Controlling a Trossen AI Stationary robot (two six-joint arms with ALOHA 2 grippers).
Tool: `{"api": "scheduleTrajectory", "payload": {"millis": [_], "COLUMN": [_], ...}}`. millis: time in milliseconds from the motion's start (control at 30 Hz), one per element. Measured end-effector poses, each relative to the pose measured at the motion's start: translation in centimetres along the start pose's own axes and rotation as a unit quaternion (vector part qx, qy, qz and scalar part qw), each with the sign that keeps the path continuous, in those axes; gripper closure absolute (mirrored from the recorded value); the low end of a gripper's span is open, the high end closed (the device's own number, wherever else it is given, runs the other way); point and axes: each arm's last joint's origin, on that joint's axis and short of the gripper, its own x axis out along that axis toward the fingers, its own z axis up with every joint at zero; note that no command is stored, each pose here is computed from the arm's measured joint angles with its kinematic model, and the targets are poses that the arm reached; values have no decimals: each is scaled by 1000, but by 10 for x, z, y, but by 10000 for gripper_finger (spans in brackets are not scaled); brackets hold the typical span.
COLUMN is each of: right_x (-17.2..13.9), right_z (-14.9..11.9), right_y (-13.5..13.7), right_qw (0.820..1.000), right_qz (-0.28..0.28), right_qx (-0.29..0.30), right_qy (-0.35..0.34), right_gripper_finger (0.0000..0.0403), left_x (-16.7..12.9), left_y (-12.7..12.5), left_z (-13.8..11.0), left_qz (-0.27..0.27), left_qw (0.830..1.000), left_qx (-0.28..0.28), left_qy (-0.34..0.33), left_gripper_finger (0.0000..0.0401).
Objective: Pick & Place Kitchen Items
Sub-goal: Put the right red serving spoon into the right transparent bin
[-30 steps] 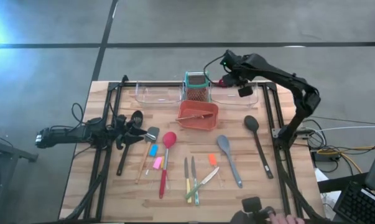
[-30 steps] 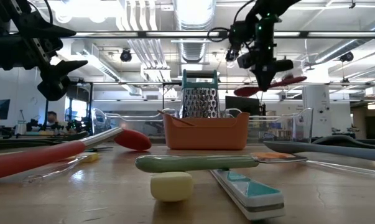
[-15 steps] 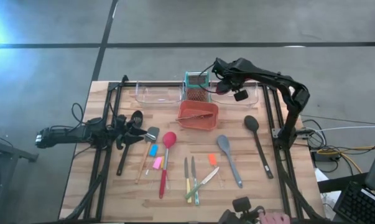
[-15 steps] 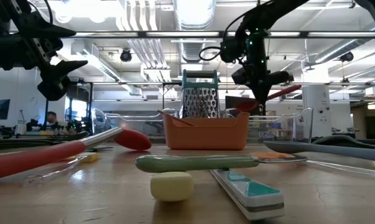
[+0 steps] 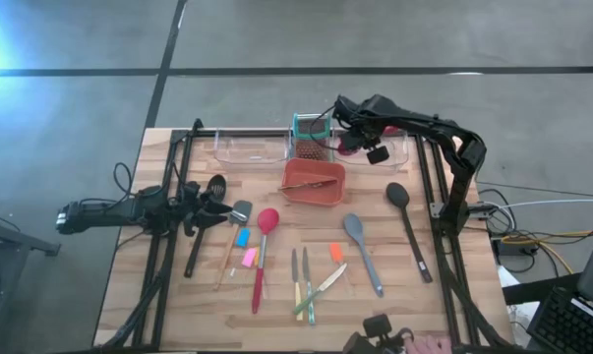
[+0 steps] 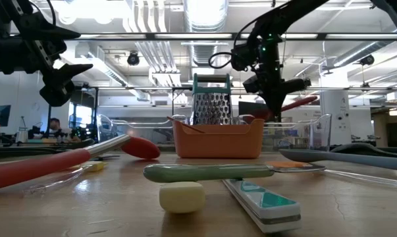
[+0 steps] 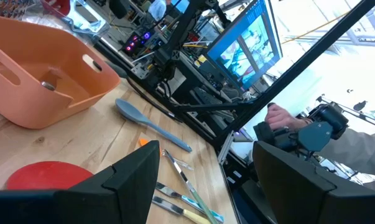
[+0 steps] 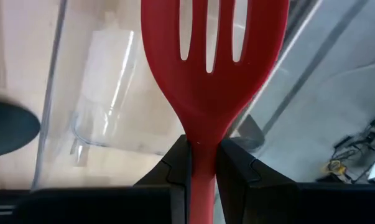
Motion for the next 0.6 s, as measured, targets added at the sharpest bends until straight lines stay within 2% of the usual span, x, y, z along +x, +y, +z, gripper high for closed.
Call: {"api": "scheduleTrajectory", "payload": {"millis": [167,367,600], "right_x": [9,22,36], "right_z": [2,7,4], "right_y": [5,7,12], "right_qw": [1000,1000,1000], "right_qz": [18,3,10], "right_qx": [-2,4,7], "right_qy": [-12,-25,-20], "right_gripper_finger": [367,367,367], "left_x": [0,0,0], "left_y": [0,0,0], "left_z": [0,0,0], "left_qz": [0,0,0], "left_qw": [1000,1000,1000], "left_qx": [0,0,0], "left_qy": [0,0,0], "left_gripper_finger": [137,137,137]}}
